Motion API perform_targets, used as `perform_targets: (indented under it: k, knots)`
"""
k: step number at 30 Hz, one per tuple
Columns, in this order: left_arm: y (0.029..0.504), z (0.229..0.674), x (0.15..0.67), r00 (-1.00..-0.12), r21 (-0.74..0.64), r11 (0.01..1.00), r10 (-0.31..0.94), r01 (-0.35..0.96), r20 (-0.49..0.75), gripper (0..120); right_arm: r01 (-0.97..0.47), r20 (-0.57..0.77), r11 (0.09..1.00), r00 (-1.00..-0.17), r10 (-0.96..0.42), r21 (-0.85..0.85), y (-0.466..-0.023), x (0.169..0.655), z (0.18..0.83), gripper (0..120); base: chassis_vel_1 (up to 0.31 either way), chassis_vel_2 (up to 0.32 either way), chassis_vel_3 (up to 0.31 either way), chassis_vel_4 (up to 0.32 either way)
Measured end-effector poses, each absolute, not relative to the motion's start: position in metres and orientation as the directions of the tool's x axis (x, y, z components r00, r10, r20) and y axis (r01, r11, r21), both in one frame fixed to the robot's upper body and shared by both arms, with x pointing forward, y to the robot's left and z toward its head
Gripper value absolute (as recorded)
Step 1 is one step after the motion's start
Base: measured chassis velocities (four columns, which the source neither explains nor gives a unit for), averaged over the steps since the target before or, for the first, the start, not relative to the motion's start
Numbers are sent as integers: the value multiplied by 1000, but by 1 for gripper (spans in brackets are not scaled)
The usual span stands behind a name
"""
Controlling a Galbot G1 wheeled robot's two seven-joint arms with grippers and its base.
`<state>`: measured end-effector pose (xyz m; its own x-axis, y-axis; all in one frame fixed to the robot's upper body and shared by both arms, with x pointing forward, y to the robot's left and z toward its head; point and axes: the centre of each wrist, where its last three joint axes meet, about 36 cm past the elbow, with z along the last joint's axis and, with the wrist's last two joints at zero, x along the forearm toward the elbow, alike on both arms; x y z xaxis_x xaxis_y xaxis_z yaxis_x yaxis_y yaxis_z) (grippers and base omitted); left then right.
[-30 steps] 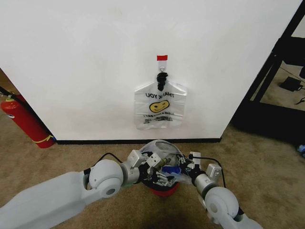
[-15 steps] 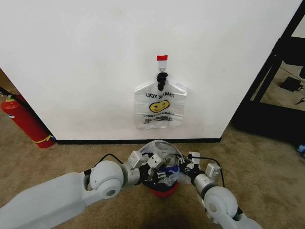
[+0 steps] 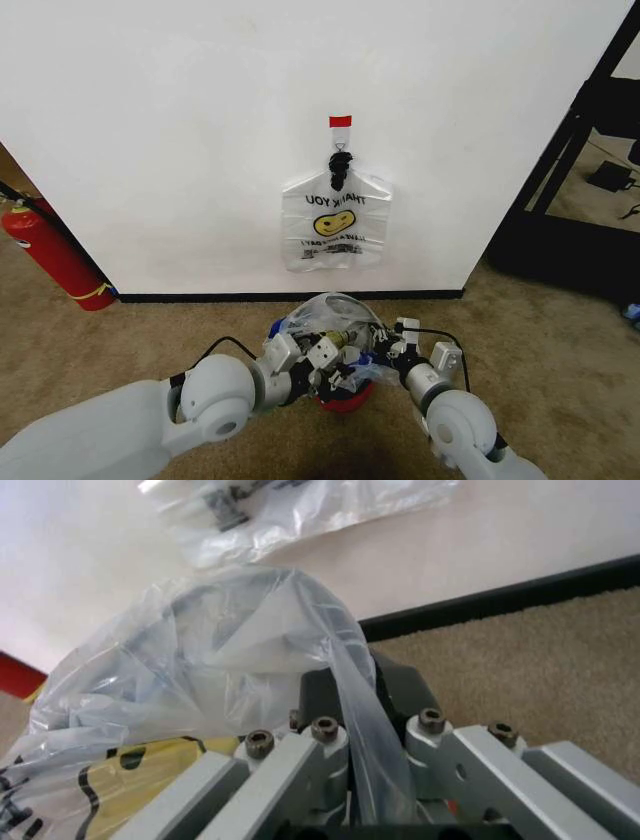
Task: Pick up the garbage bag from the wall and place it over the trash bin.
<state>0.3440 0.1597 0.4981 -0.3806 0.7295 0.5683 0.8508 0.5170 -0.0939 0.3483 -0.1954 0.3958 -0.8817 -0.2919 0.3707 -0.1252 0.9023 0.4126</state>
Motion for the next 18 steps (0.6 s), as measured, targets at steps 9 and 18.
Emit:
perform_targets:
  k: [9,18]
  knots:
    - [163,487,322,-366,-114,515,730,849,578,0,-76,376,891,-888,-265,447,-193,347,401,1,0,0,0,0]
    - [171,455,307,-378,-133,555,703,821,602,0,-32,402,870,-878,-260,492,-191,346,408,1,0,0,0,0]
